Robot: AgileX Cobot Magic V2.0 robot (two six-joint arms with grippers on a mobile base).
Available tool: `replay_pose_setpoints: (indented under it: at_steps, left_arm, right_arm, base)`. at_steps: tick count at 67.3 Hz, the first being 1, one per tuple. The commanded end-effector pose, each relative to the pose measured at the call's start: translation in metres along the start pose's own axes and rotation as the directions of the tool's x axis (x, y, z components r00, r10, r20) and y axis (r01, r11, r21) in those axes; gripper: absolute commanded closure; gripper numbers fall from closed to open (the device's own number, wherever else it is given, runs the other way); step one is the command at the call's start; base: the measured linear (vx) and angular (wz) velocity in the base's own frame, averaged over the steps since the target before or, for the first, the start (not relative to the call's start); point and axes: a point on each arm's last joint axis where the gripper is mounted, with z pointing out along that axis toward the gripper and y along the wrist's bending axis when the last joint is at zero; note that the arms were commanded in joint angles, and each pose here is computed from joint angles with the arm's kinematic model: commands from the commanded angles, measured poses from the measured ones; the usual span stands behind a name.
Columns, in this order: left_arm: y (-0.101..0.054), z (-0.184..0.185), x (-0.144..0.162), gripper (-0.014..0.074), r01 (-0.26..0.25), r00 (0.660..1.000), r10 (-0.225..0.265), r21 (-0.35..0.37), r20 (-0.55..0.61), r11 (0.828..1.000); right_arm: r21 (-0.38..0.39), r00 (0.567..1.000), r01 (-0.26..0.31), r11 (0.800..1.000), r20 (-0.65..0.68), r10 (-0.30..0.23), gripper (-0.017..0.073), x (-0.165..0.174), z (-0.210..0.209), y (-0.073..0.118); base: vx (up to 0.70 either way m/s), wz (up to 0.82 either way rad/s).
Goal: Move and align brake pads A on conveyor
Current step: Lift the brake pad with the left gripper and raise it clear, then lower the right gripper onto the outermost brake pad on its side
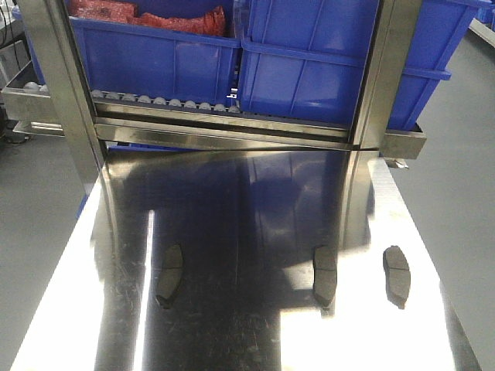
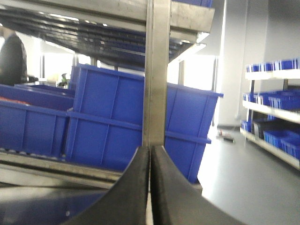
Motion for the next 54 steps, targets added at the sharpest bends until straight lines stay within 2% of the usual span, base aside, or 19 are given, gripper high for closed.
replay_pose_setpoints:
  at_steps: [1,10,17,26,29,37,40,48,54]
  left_arm:
    - [-0.001,-0.002,-0.017,0.0599,0.009,0.993,-0.01,0.008,0.118,1.0]
    - [-0.001,-0.002,-0.017,0.0599,0.009,0.993,-0.01,0.008,0.118,1.0]
    - [-0.001,-0.002,-0.017,0.0599,0.009,0.993,-0.01,0.008,0.118,1.0]
    - [-0.001,-0.002,-0.017,0.0599,0.009,0.993,-0.01,0.008,0.118,1.0]
    - [-0.001,-0.002,-0.017,0.0599,0.009,0.993,-0.01,0.008,0.118,1.0]
    - [-0.001,-0.002,-0.017,0.0599,0.009,0.993,-0.01,0.008,0.118,1.0]
    - [-0.001,-0.002,-0.017,0.0599,0.009,0.993,-0.01,0.008,0.118,1.0]
    - [-0.001,-0.002,-0.017,0.0599,0.009,0.993,-0.01,0.008,0.118,1.0]
    - [-0.001,-0.002,-0.017,0.0599,0.009,0.993,-0.01,0.008,0.118,1.0]
  right_arm:
    - [0.009,1.0,-0.006,1.0,-0.03,0.007,0.0571,-0.029,0.016,-0.003]
    - [0.022,0.969,-0.012,1.0,-0.245,0.017,0.0571,-0.042,0.046,-0.006]
    - [0.035,0.907,-0.03,0.999,-0.419,0.042,0.0571,-0.042,0.065,-0.007]
    - [0.062,0.765,-0.119,0.991,-0.63,0.131,0.0571,-0.031,0.081,-0.003]
    - [0.063,0.717,-0.131,0.989,-0.684,0.138,0.0571,-0.025,0.085,-0.002]
    - [0.013,0.621,-0.081,0.997,-0.781,0.061,0.0571,-0.009,0.091,-0.001]
    - [-0.005,0.599,-0.066,0.998,-0.8,0.036,0.0571,-0.005,0.093,0.0]
    - [0.01,0.538,-0.092,0.996,-0.841,0.058,0.0571,0.004,0.096,0.001]
    - [0.016,0.519,-0.099,0.995,-0.852,0.066,0.0567,0.007,0.098,0.002]
  base:
    - [0.0,0.0]
    - [0.0,0.0]
    - [0.0,0.0]
    - [0.0,0.0]
    - [0.0,0.0]
    - [0.0,0.0]
    - [0.0,0.0]
    - [0.0,0.0]
    - [0.0,0.0]
